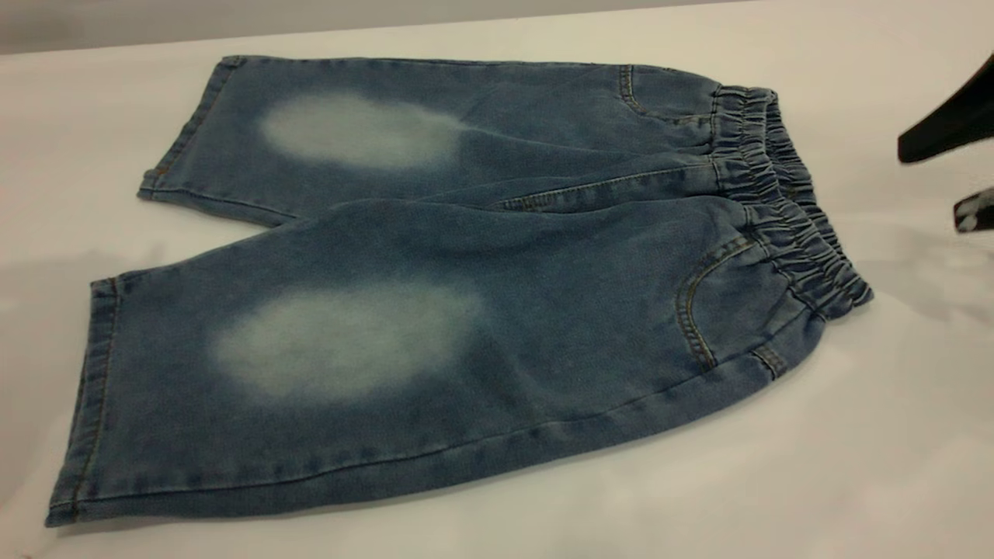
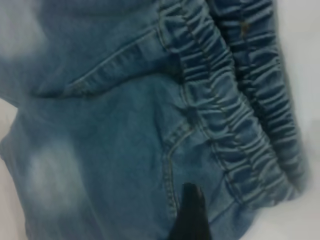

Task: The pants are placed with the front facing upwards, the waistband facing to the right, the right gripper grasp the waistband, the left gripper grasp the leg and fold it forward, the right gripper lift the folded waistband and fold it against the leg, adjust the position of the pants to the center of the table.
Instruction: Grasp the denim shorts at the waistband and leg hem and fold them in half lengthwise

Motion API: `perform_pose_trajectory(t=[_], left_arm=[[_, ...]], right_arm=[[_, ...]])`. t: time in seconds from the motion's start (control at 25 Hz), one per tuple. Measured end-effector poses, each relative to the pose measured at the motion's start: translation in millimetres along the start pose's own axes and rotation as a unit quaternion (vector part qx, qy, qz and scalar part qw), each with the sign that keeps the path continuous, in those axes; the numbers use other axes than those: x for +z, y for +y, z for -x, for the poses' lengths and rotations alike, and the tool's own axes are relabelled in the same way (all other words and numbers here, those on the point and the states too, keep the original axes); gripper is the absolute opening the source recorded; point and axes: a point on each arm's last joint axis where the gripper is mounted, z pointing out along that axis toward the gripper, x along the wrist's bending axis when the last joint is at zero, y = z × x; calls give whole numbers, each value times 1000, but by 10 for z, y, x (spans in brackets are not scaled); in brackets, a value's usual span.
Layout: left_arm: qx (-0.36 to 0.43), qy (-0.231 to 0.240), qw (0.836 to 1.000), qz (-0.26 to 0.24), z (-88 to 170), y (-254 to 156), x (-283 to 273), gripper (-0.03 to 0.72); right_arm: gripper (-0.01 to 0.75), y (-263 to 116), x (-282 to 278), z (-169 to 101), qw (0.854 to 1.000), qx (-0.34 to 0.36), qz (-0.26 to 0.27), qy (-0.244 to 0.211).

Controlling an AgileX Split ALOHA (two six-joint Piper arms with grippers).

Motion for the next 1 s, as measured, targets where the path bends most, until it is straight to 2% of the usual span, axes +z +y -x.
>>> perform_pose_trajectory(t=[0.48, 1.0], left_arm=[[0, 0, 1000, 0, 0, 1, 0, 415], [-1, 0, 1000, 0, 0, 1, 0, 415]], right_arm=[[513, -154, 228, 211, 1000, -1, -28, 13], [513, -191, 389, 336, 999, -14, -26, 37]])
